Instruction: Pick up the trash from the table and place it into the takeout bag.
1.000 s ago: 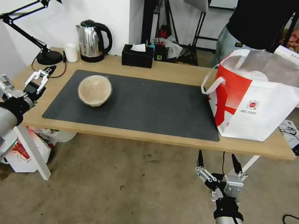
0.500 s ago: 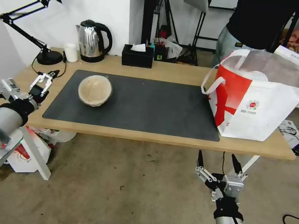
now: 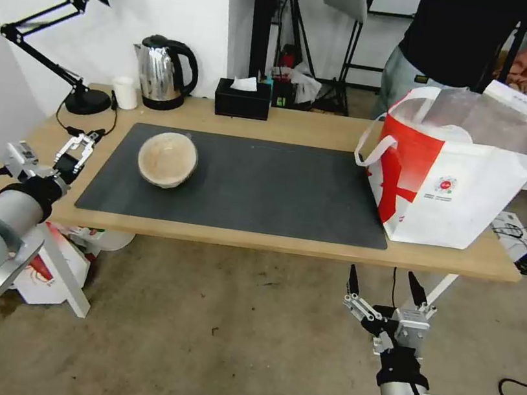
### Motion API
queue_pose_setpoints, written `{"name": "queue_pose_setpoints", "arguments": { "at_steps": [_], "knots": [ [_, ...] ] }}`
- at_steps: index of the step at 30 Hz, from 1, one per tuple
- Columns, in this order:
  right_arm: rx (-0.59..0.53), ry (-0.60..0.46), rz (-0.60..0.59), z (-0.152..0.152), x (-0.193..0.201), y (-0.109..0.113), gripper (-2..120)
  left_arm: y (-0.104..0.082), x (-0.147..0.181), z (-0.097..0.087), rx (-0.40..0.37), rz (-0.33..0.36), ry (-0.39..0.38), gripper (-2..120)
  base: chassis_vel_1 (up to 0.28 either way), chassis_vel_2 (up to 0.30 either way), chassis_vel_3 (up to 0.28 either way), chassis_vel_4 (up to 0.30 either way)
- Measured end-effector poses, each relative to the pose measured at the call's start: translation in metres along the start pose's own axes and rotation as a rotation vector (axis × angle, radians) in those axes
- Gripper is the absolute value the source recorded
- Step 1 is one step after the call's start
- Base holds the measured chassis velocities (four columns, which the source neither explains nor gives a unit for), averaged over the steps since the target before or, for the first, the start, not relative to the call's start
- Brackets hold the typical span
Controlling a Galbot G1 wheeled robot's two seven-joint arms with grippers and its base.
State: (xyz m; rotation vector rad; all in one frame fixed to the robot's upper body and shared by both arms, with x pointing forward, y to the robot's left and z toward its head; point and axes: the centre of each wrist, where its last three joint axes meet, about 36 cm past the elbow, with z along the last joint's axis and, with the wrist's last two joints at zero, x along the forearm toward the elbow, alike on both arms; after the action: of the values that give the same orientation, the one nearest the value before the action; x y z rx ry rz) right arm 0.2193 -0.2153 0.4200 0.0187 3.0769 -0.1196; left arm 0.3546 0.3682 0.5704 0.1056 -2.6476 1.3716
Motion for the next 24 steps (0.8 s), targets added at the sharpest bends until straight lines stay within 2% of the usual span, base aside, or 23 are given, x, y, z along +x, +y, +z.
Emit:
{"name": "queue_pose_setpoints", "arguments": {
  "at_steps": [8, 24],
  "knots": [
    [0.000, 0.000, 0.000, 0.000, 0.000, 0.000, 100, 0.008, -0.008, -0.003, -0.009, -0.048, 0.016, 100, 0.000, 0.000, 0.000, 0.000],
    [0.000, 0.000, 0.000, 0.000, 0.000, 0.000, 100, 0.021, -0.016, 0.000, 0.009, -0.071, 0.038, 100, 0.000, 0.000, 0.000, 0.000]
  ]
}}
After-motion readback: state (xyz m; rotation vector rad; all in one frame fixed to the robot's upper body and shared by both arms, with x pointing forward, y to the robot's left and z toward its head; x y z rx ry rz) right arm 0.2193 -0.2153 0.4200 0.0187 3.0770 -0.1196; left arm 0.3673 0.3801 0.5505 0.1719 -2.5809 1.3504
